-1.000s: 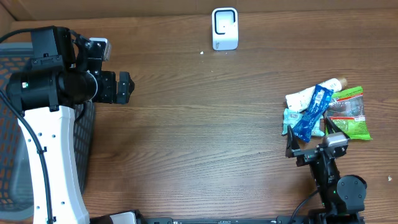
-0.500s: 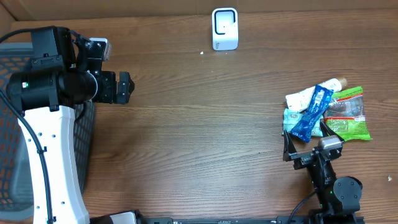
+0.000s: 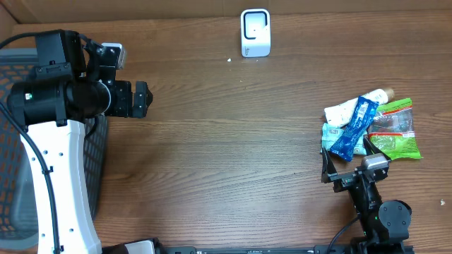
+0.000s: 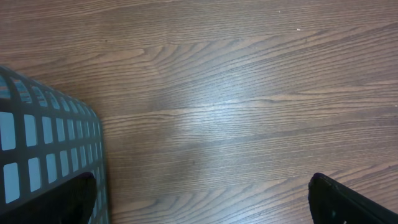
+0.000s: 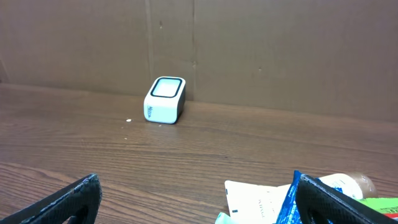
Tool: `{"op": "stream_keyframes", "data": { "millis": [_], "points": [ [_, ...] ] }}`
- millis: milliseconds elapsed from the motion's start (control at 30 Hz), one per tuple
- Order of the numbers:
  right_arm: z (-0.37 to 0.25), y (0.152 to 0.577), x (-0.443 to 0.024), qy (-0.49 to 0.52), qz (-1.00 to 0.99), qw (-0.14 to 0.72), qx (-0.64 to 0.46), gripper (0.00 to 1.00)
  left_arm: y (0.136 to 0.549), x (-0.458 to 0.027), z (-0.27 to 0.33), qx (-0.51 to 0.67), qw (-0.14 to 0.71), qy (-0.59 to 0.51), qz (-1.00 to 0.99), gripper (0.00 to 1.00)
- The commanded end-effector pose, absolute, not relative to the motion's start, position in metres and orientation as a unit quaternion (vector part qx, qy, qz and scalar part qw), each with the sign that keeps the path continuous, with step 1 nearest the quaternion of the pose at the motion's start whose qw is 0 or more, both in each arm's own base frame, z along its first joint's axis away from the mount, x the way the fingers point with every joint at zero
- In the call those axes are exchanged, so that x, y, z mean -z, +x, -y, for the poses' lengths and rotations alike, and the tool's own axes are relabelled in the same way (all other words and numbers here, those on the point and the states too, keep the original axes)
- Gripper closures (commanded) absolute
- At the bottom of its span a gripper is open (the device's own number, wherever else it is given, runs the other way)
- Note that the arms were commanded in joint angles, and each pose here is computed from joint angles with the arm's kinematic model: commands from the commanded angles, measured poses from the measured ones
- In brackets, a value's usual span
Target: Scan the item barcode
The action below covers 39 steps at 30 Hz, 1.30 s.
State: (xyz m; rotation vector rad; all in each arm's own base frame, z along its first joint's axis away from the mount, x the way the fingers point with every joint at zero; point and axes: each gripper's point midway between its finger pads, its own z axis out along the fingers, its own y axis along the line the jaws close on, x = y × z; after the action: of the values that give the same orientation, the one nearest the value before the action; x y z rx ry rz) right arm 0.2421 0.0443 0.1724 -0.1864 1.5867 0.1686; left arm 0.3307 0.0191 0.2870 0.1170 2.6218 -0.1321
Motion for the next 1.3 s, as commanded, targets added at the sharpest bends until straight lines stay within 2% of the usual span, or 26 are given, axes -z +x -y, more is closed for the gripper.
{"op": "stream_keyframes", "data": {
  "millis": [0,233,367,633,967,1267],
  "points": [
    [-0.044,0.242,-0.173,-0.083,-0.707,0.698,-0.075,0.0,0.332,-0.288,-0.018,0.052,0.256,0.046,-0.964,0.0],
    [-0.044,0.242,-0.173,-0.083,-0.707,0.698,-0.075,0.0,0.332,-0.289,-0.019,0.048,0.257,0.046,-0.964,0.0],
    [-0.044,0.242,-0.173,-0.083,-0.707,0.698,-0.075,0.0,0.327,-0.303,-0.029,0.01,0.285,0.048,-0.957,0.0],
    [-0.044,0.242,-0.173,-0.083,-0.707,0.698,-0.075,0.0,0.324,-0.319,0.001,0.052,0.494,0.079,-0.864,0.0],
    [-0.044,0.242,-0.173,-0.083,-0.707,0.698,-0.075,0.0,0.272,-0.248,0.012,0.023,0.65,0.091,-0.754,0.0],
    [-0.044,0.242,-0.173,-0.083,-0.707,0.698,-0.075,0.0,0.25,-0.194,0.0,-0.031,0.697,0.062,-0.713,0.0]
  ]
}}
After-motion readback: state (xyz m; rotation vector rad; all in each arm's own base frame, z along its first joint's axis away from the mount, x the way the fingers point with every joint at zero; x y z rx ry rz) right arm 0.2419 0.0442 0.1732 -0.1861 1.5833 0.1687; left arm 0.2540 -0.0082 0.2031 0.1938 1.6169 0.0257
